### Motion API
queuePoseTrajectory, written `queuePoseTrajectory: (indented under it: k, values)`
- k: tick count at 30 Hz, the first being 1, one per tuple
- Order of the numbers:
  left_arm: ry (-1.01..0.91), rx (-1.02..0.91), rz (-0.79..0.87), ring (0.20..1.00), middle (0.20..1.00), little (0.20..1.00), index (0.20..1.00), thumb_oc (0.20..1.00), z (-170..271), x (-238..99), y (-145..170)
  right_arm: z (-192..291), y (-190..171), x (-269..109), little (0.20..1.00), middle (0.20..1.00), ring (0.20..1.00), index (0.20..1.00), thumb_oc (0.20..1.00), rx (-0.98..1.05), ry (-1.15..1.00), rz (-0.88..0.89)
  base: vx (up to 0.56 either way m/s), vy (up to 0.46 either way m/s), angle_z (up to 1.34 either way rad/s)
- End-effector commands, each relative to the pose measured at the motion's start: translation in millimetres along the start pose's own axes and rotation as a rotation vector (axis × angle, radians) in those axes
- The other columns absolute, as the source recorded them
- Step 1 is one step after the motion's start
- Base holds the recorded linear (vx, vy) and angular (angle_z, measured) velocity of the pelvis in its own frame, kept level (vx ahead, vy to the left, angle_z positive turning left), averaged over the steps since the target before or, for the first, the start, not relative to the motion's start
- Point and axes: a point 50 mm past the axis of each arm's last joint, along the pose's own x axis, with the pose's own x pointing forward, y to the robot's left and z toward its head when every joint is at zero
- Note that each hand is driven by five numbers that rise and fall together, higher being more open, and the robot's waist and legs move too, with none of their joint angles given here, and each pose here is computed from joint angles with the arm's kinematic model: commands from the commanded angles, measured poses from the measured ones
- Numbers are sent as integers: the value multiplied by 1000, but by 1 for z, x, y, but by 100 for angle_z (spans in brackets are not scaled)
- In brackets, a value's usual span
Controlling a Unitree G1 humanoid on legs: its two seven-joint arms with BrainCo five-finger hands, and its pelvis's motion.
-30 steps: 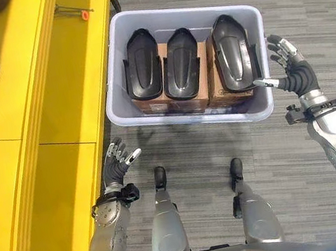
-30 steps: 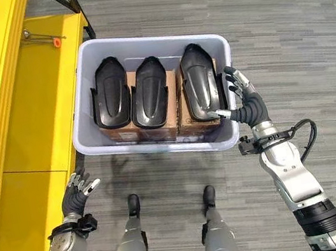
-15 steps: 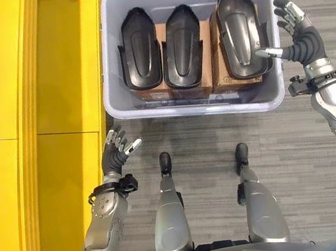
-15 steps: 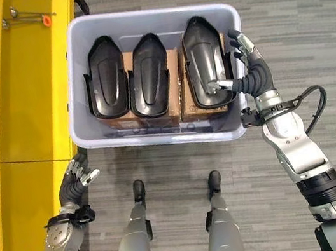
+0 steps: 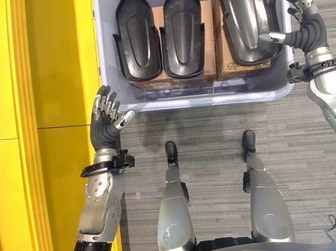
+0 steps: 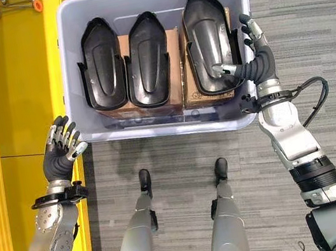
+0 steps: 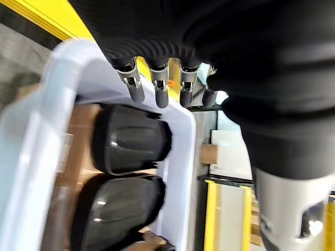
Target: Move parts from the plastic box to the shelf.
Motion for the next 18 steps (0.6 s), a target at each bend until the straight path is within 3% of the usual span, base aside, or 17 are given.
queuePoseTrajectory:
  k: [1, 9, 18]
  values:
    - [-192, -40, -23, 1000, 1000, 1000, 1000, 1000, 37, 0, -3, 27, 6, 15, 1000, 1000, 1000, 1000, 1000, 16, -131, -38, 0, 0, 0]
    - [-329, -95, -67, 1000, 1000, 1000, 1000, 1000, 61, 11, -21, 34, 6, 24, 1000, 1000, 1000, 1000, 1000, 3, -155, -65, 0, 0, 0]
    - [-346, -114, -90, 1000, 1000, 1000, 1000, 1000, 63, 16, -30, 47, 4, 42, 1000, 1000, 1000, 1000, 1000, -37, -183, -81, 0, -2, -1]
